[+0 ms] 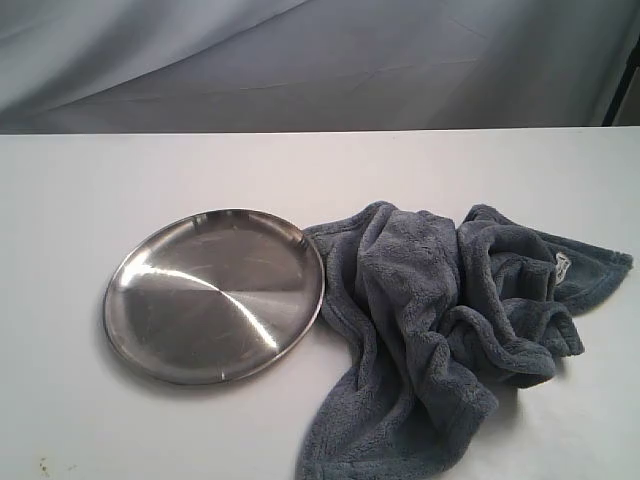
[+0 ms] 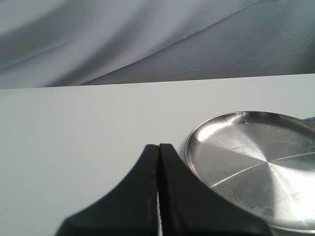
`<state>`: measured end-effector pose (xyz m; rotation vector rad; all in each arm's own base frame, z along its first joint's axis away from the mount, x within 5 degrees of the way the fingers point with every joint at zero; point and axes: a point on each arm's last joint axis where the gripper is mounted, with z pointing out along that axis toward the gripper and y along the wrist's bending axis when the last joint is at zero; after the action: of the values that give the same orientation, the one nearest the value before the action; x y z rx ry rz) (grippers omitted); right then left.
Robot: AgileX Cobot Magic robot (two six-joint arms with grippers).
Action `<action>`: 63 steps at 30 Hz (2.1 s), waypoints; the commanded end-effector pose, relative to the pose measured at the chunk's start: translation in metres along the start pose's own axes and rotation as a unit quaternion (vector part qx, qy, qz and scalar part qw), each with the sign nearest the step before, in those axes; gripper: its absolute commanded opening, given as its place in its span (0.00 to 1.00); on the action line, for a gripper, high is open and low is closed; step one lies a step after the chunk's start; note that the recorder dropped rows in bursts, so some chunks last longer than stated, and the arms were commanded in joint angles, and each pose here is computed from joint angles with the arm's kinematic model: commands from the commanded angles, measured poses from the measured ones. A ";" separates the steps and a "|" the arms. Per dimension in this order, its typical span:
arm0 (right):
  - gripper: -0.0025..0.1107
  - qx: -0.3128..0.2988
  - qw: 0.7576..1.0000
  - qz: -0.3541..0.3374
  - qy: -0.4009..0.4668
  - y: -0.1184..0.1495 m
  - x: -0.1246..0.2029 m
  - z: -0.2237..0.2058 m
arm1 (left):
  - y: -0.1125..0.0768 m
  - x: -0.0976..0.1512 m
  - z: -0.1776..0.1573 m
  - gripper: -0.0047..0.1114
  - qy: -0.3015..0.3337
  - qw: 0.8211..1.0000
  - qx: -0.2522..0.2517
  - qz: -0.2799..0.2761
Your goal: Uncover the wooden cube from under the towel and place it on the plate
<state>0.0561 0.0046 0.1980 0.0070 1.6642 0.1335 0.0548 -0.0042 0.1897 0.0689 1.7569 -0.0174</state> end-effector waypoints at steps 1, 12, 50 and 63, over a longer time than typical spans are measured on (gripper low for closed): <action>0.09 0.002 1.000 0.005 -0.009 0.000 0.000 0.000 | 0.000 0.000 0.000 0.04 -0.005 1.000 0.001 -0.001; 0.09 0.002 1.000 0.005 -0.009 0.000 0.000 0.000 | 0.000 0.000 0.000 0.04 -0.005 1.000 0.001 -0.001; 0.09 0.002 1.000 0.005 -0.009 0.000 0.000 0.000 | 0.006 -0.040 -0.010 0.04 -0.183 0.952 0.013 -0.244; 0.09 0.002 1.000 0.005 -0.009 0.000 0.000 0.000 | 0.000 -0.140 -0.014 0.04 0.060 0.998 0.026 -0.017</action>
<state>0.0561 0.0047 0.1980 0.0082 1.6643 0.1351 0.0596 -0.0073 0.3208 -0.0310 1.7334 -0.1521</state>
